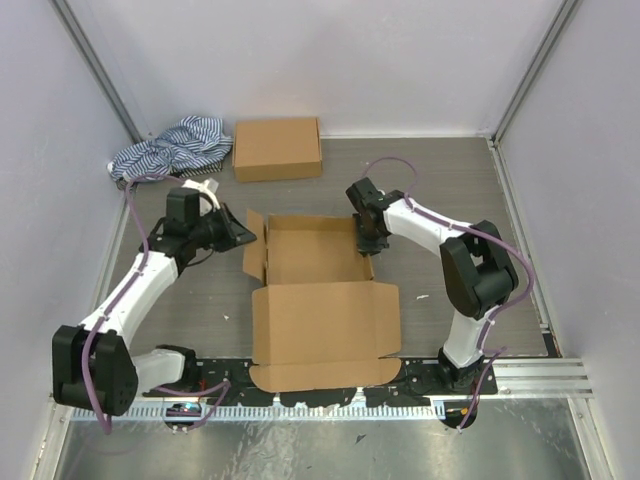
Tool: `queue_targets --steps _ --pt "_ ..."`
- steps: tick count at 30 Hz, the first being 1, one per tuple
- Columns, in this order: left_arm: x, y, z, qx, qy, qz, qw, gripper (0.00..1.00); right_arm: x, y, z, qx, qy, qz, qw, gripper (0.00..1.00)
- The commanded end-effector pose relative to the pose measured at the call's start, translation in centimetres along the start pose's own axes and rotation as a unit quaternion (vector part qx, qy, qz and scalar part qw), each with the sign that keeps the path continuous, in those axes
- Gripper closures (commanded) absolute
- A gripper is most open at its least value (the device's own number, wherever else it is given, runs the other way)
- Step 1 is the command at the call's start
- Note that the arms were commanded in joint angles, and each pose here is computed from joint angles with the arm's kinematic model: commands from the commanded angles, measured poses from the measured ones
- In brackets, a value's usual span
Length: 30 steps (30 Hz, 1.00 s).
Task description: Fold the paper box
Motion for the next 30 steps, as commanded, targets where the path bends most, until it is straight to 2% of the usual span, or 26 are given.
queue_targets --steps 1,3,9,13,24,30 --pt "-0.7 1.0 -0.8 0.007 0.043 0.011 0.999 0.86 1.2 -0.6 0.6 -0.027 0.016 -0.021 0.999 0.99" --pt "-1.6 1.9 0.3 0.026 0.044 0.024 0.998 0.82 1.1 -0.5 0.6 -0.025 0.017 -0.02 0.999 0.99" --pt "-3.3 3.6 3.5 0.07 0.033 0.048 0.996 0.6 1.0 -0.7 0.5 -0.026 0.01 -0.022 0.999 0.99" --pt "-3.8 3.9 4.1 0.073 0.027 0.054 0.995 0.54 0.7 -0.5 0.5 -0.029 0.003 -0.018 0.999 0.99" --pt "-3.3 3.0 3.4 0.065 0.031 0.029 0.997 0.51 -0.4 0.4 0.3 -0.04 -0.007 -0.008 0.999 0.99" --pt "-2.1 1.2 1.6 0.052 0.043 0.001 0.998 0.5 -0.8 0.5 0.1 -0.042 -0.011 -0.004 0.999 0.99"
Point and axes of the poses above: each gripper's point midway between its finger pads, its own y axis out along the fingers, its own z axis along the line the jaws close on, x = y × z, the point moved 2 cm from there along -y, back along the fingers, and after that the axes turned 5 degrees about -y, right-handed, at the moved point
